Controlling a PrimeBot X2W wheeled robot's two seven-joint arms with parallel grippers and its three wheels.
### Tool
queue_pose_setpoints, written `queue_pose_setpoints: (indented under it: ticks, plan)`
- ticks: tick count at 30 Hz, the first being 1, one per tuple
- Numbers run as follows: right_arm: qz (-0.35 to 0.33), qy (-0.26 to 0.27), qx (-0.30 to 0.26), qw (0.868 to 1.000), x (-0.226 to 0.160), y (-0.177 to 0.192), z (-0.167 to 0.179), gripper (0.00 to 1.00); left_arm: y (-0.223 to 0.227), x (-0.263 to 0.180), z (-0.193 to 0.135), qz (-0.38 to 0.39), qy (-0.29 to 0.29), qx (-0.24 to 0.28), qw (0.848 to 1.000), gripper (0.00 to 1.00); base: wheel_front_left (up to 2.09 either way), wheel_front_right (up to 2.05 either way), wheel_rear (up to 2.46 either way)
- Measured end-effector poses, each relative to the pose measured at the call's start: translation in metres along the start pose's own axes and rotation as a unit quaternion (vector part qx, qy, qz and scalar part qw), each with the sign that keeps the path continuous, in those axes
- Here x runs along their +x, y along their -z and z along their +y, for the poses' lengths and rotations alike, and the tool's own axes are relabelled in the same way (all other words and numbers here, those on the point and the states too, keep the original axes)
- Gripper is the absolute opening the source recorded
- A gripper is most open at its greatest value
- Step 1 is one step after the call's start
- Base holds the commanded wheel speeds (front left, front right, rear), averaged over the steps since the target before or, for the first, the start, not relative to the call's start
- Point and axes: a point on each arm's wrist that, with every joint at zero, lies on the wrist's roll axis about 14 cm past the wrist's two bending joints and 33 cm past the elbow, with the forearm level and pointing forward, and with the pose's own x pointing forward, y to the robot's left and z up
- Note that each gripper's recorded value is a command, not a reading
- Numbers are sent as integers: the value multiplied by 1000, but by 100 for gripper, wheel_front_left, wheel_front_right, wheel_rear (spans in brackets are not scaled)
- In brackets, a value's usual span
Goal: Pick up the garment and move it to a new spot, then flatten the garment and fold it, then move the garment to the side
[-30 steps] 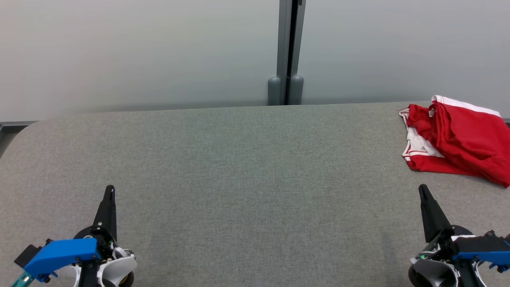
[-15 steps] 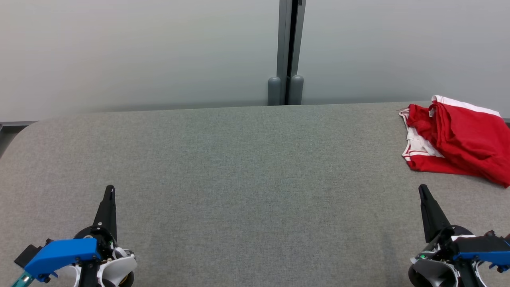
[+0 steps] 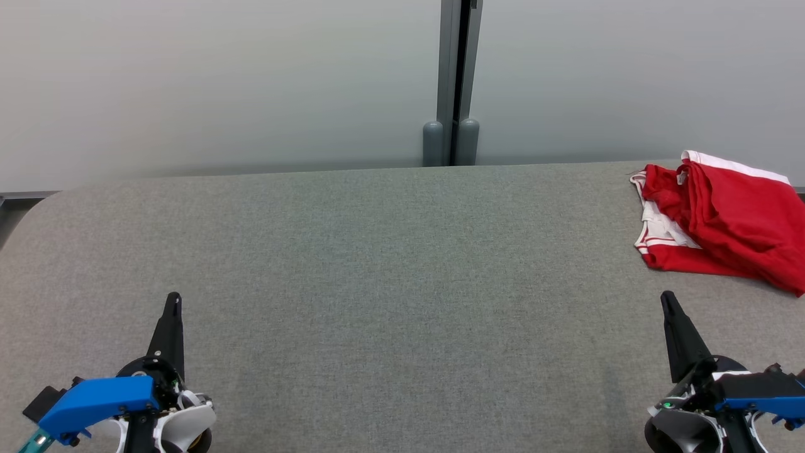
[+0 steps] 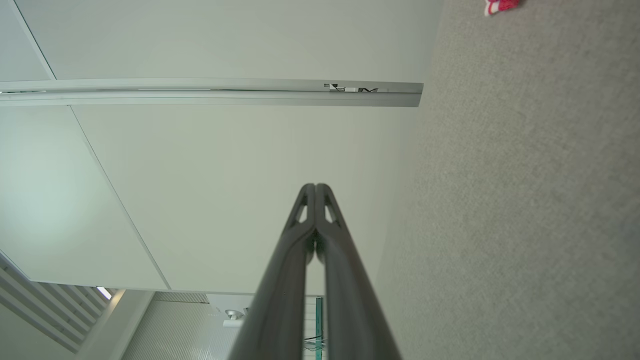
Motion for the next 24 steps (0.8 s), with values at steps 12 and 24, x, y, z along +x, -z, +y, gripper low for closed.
queue_pose_setpoints:
  ticks: [12,24]
  plan:
    - [0,0,0,1000,0,0,0,0,0,0,0,0,0,0,1000,0,0,0,0]
    - [0,0,0,1000,0,0,0,0,0,0,0,0,0,0,1000,0,0,0,0]
